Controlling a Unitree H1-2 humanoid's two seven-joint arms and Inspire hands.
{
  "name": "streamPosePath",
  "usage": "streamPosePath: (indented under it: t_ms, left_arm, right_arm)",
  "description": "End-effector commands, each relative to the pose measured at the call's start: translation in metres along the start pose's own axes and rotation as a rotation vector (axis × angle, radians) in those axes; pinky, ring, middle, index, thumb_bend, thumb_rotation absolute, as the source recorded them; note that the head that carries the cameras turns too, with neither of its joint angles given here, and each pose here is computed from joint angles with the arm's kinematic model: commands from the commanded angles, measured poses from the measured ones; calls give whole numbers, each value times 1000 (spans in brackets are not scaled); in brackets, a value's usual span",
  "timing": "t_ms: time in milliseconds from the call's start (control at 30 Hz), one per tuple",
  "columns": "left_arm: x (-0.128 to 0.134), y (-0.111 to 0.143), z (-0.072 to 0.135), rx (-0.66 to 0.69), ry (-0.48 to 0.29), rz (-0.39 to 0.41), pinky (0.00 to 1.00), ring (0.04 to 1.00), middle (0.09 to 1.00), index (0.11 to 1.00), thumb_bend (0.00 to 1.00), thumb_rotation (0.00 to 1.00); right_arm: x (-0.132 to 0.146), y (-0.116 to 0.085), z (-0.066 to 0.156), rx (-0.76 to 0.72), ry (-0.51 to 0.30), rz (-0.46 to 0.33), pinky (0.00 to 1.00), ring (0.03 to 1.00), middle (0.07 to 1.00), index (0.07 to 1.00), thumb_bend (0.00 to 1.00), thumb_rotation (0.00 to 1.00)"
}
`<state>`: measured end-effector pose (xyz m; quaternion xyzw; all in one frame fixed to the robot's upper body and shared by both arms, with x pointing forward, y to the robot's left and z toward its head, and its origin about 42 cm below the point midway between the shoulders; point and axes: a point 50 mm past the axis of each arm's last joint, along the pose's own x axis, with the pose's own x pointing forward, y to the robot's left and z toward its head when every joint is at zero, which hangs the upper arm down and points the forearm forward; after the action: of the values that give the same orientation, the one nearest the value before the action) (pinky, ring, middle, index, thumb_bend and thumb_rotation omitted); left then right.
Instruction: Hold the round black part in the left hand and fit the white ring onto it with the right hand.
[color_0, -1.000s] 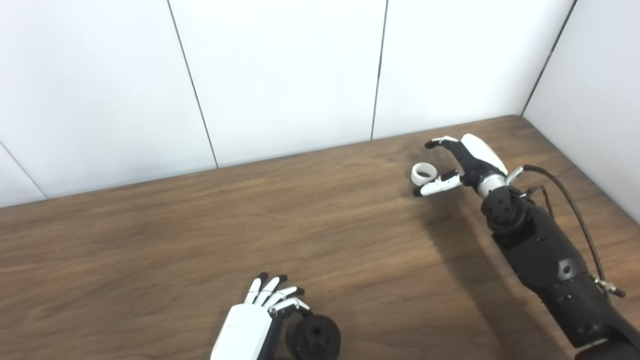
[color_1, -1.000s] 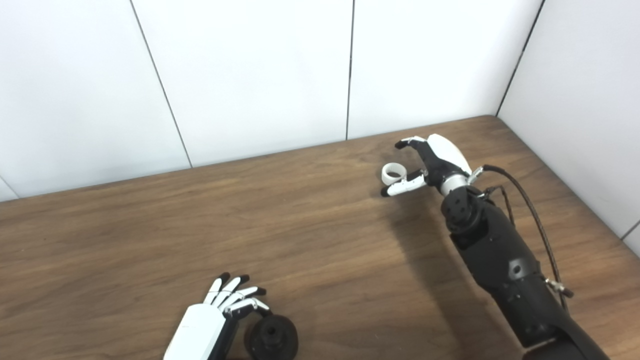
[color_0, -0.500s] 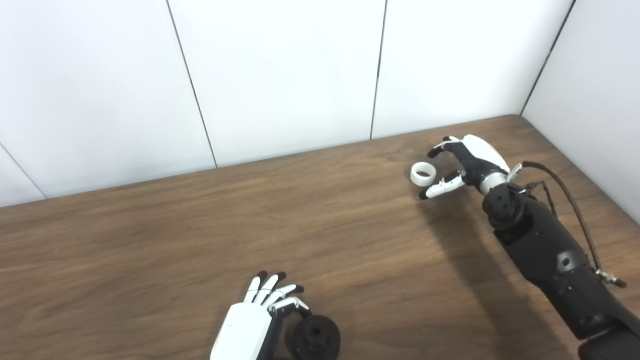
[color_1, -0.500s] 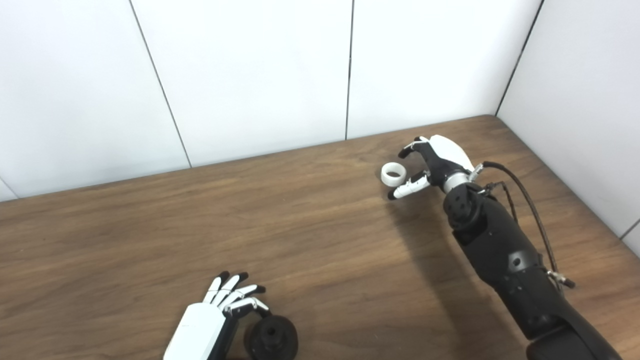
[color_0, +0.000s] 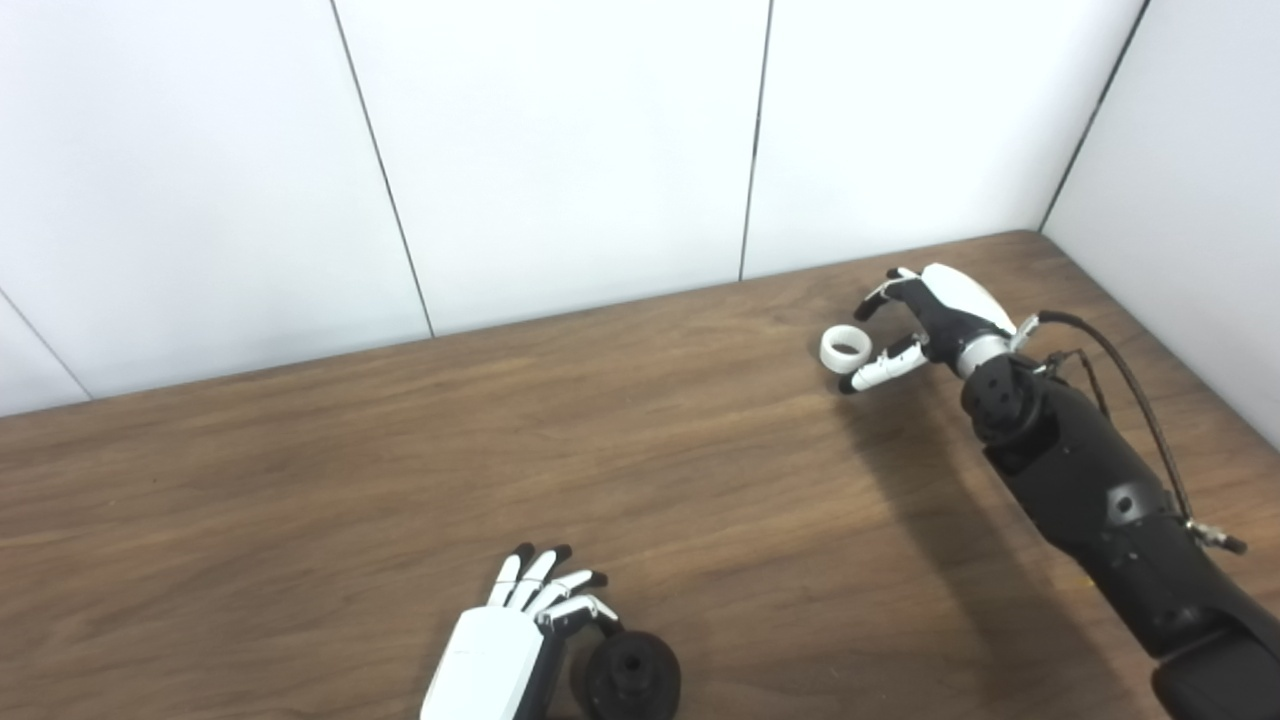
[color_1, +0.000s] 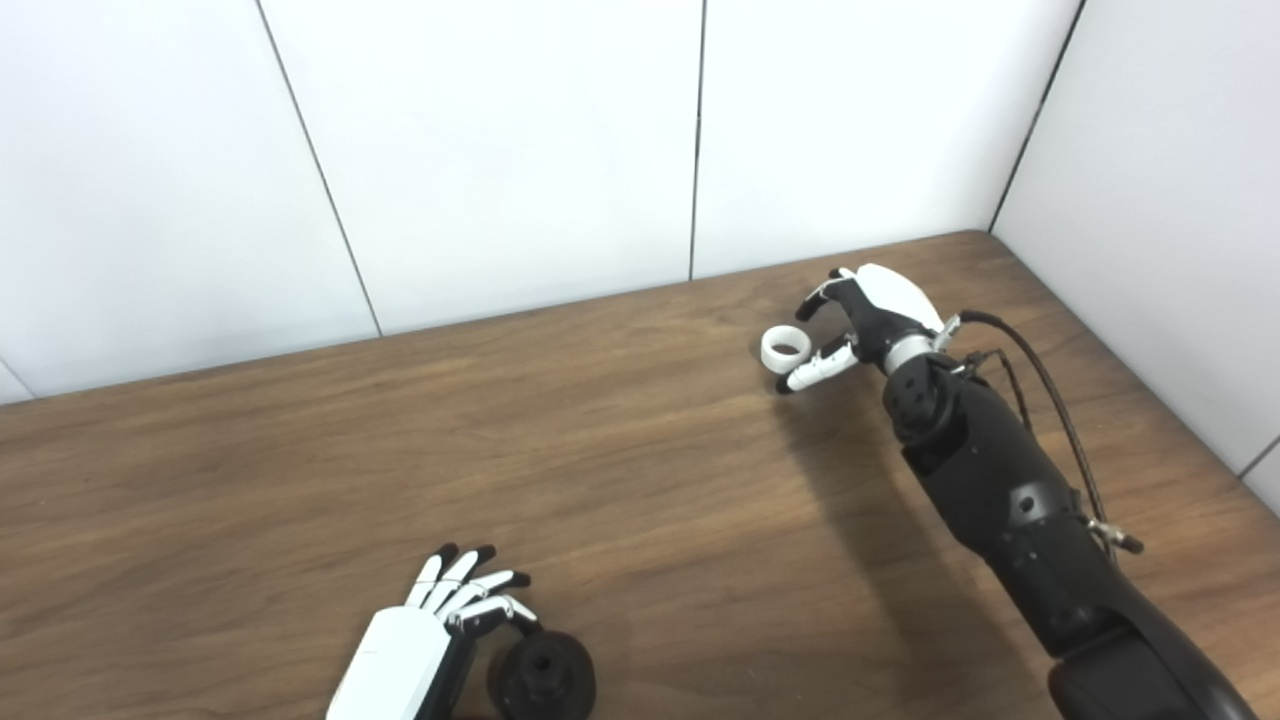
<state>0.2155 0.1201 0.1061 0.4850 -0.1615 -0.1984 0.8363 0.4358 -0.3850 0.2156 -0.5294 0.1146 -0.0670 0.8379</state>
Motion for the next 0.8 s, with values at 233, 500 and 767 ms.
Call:
streamPosePath:
  t_ms: [233, 500, 767]
  left_arm:
    - [-22, -23, -13, 35, 86, -145, 1000, 932, 807, 481, 526, 61]
    - [-22, -23, -11, 39, 84, -140, 1000, 935, 807, 481, 526, 62]
    - [-22, -22, -11, 35, 86, -140, 1000, 937, 811, 481, 526, 62]
  right_arm:
    - [13, -31, 20, -17, -30, -72, 1000, 992, 957, 676, 836, 254]
    - [16, -29, 23, -9, -23, -64, 1000, 991, 951, 668, 841, 250]
    - [16, -31, 26, -28, -24, -52, 1000, 995, 949, 653, 817, 233]
